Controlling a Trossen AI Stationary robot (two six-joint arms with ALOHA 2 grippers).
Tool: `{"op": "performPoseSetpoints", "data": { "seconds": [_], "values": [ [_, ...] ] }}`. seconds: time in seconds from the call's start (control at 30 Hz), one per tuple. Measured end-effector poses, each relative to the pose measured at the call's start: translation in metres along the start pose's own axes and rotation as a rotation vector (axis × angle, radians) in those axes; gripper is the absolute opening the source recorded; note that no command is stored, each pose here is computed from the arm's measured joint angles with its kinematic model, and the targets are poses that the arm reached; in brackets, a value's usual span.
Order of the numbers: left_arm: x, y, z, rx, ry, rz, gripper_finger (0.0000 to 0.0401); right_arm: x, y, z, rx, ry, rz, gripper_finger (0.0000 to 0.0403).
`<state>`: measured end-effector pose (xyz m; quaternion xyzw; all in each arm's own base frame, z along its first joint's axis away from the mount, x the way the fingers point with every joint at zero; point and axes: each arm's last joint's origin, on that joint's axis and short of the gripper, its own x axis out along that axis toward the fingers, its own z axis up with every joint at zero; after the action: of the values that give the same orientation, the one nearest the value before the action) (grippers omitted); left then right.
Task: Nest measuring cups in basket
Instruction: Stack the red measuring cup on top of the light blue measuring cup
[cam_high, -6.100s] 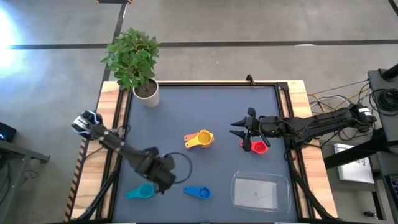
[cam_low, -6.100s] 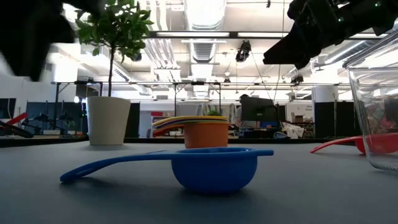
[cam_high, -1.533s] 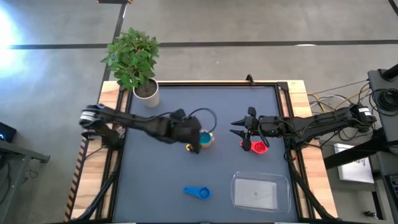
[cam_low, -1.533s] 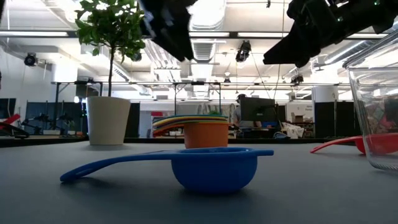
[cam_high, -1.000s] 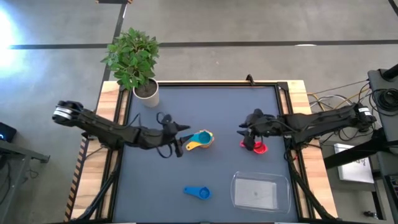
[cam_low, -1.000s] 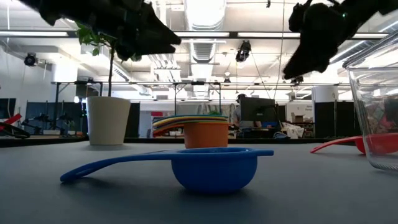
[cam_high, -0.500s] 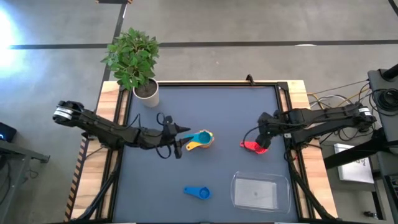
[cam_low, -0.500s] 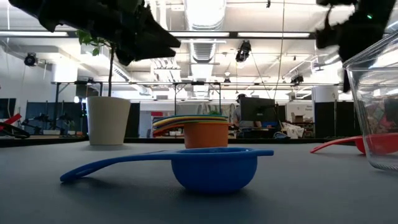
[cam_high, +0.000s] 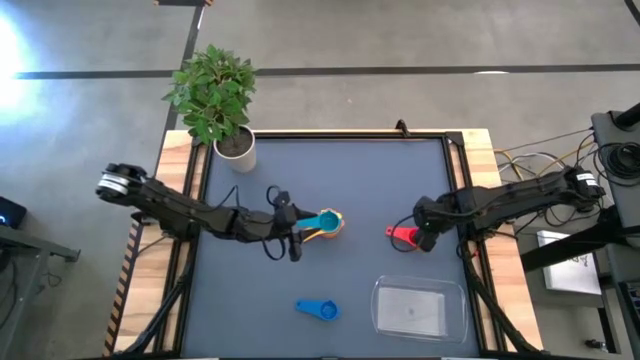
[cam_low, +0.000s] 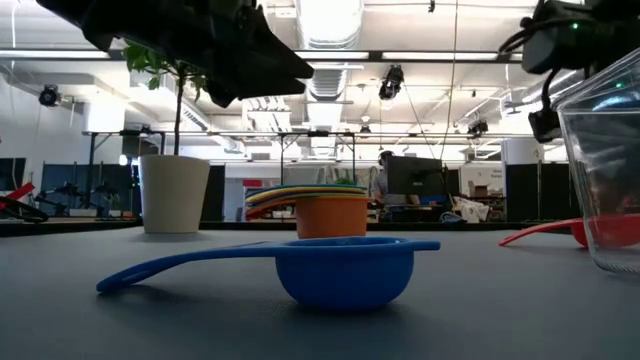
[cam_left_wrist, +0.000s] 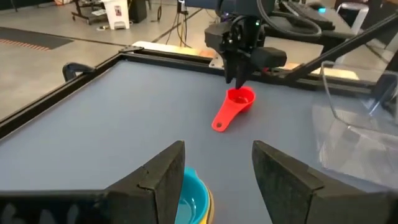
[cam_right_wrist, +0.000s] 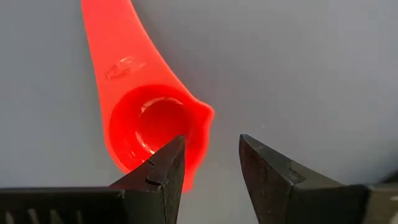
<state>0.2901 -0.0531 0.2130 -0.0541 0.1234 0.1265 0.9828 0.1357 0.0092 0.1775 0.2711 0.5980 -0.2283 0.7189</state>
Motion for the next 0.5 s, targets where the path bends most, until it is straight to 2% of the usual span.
{"op": "performPoseSetpoints", "data": {
  "seconds": [0.33, 0.4, 0.5],
  "values": [
    [0.005, -0.003, -0.001, -0.007, 0.013, 0.000, 0.0171, 0.016, -0.002, -0.003, 0.025, -0.009, 0.034, 0.0135],
    [0.005, -0.004, 0.000, -0.009, 0.011, -0.002, 0.0171, 0.016, -0.002, -0.003, 0.021, -0.009, 0.034, 0.0121],
    [0.005, -0.004, 0.000, -0.013, 0.011, -0.002, 0.0171, 0.016, -0.002, -0.003, 0.020, -0.010, 0.035, 0.0077]
  ]
}}
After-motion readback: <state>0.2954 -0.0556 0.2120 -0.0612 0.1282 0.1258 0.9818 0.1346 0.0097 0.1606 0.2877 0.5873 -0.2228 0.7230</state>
